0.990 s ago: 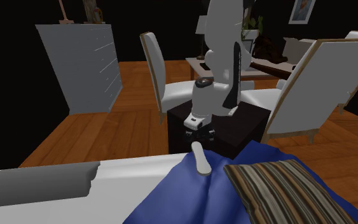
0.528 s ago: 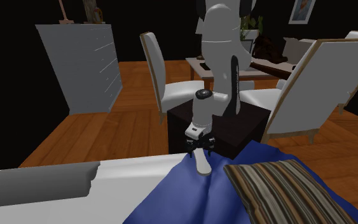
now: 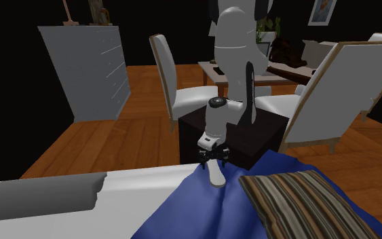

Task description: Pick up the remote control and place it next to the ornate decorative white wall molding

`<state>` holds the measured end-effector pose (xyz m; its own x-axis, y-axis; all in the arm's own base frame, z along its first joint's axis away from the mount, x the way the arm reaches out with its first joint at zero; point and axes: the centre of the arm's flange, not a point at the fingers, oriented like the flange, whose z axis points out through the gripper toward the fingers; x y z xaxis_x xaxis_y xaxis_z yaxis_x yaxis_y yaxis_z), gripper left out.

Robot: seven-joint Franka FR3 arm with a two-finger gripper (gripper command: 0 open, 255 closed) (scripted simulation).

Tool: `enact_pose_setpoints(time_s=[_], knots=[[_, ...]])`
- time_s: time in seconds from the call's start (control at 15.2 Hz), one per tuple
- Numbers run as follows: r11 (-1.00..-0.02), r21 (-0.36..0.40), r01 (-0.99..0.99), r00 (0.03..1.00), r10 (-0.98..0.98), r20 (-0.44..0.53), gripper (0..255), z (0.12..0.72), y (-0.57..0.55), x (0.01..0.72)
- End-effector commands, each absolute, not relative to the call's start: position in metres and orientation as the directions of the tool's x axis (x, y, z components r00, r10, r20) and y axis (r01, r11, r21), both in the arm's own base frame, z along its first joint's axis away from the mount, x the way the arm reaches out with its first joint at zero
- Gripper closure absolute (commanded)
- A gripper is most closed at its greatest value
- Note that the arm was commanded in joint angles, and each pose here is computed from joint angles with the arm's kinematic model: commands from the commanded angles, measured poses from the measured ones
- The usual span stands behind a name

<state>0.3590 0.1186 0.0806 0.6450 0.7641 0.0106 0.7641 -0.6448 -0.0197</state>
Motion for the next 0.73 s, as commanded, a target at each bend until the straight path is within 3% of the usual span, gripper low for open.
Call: enact_pose_setpoints(time_s=[0.0,0.07,0.66], knots=[[-0.645,-0.02,0.764,0.645,0.764,0.011,0,0.0806,0.1186,0.359],[-0.645,-0.02,0.764,0.645,0.764,0.011,255,0.0806,0.1186,0.359],[-0.645,-0.02,0.764,0.645,0.764,0.011,255,0.0805,0.1186,0.359]])
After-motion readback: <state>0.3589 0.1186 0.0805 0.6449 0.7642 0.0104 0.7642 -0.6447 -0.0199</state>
